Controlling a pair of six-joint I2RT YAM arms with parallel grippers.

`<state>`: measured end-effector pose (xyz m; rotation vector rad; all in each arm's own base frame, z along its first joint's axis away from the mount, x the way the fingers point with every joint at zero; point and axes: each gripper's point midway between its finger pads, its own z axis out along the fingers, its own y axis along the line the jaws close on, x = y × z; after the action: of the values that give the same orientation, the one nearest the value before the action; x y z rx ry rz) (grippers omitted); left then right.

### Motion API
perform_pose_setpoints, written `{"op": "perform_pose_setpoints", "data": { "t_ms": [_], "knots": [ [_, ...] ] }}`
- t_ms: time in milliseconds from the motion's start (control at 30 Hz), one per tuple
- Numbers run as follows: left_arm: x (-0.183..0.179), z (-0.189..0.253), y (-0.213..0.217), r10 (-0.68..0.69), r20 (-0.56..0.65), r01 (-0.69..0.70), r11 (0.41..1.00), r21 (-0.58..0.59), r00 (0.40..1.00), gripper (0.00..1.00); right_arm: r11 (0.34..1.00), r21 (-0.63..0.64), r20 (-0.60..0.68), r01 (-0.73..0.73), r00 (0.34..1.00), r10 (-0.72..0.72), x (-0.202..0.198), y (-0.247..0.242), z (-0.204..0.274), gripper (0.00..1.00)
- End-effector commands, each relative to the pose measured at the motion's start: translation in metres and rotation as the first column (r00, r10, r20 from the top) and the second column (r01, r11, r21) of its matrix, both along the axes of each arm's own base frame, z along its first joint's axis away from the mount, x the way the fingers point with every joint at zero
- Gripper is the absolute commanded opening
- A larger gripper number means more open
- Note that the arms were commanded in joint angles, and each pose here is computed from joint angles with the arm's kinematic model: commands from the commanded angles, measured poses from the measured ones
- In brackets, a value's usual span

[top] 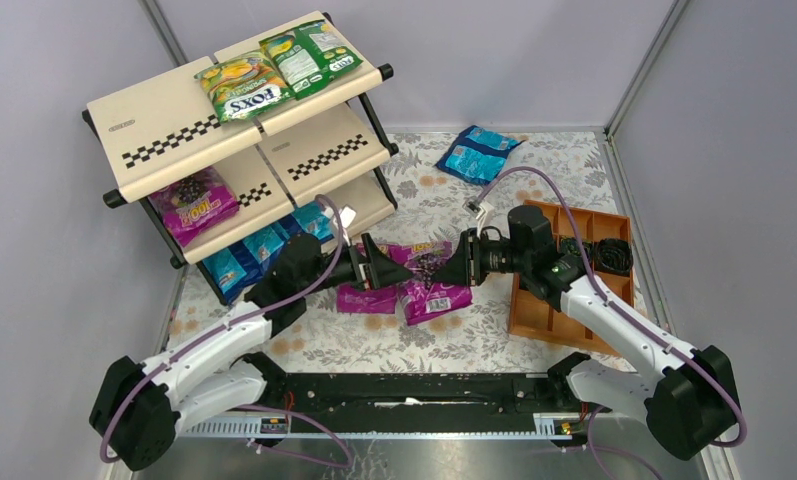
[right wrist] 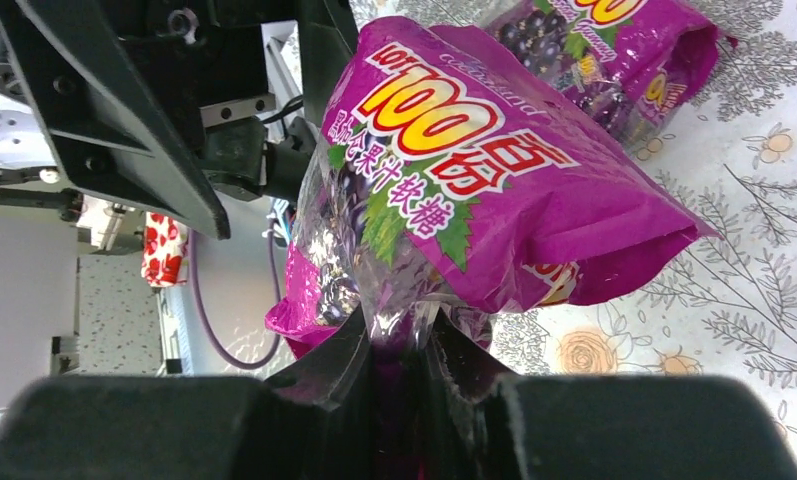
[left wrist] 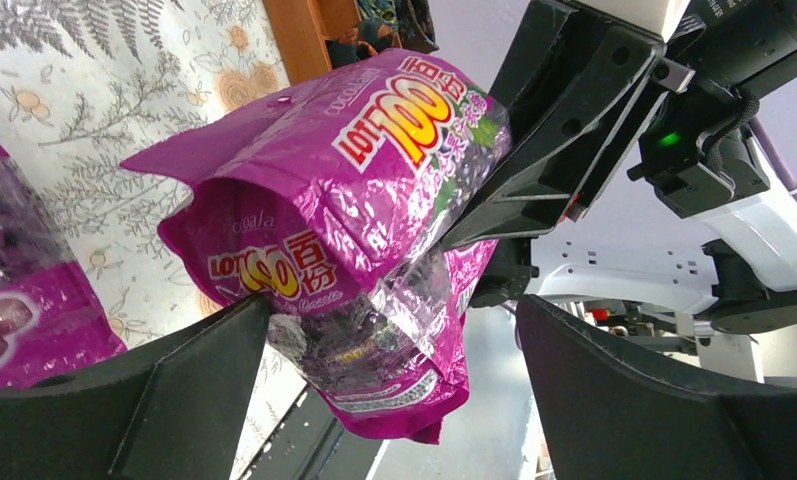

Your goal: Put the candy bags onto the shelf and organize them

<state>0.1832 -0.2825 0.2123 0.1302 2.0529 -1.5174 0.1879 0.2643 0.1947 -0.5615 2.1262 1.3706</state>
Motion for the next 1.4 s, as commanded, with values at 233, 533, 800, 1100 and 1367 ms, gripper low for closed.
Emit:
{"op": "perform_pose_setpoints", "data": {
  "t_ms": [233,533,800,1100,1367],
  "knots": [
    [-0.013,0.036,0.016,0.093,-0.032,-0.098,0.973,-0.207,0.995,0.99,0.963,0.257,0.184,-0.085,0.982,0.038,-0.002,0.017,0.089,0.08],
    [-0.016,0.043,0.006,0.023,-0.026,-0.028,0.97,-0.241,0.999,0.99,0.93,0.344,0.173,-0.131,0.982,0.074,0.001,0.029,0.113,0.08],
    [-0.017,0.056,0.0,-0.015,-0.02,0.008,0.957,-0.291,1.0,0.97,0.939,0.317,0.165,-0.133,0.983,0.083,0.002,0.052,0.107,0.12],
    [-0.012,0.063,0.009,0.055,-0.004,-0.053,0.949,-0.31,0.998,0.7,0.968,0.25,0.059,-0.016,0.998,0.001,0.019,0.054,0.086,0.43],
    [-0.009,0.079,0.022,0.139,0.049,-0.111,0.923,-0.369,0.989,0.56,0.963,0.239,-0.105,0.122,0.99,-0.099,0.026,0.051,0.081,0.86]
  ]
}}
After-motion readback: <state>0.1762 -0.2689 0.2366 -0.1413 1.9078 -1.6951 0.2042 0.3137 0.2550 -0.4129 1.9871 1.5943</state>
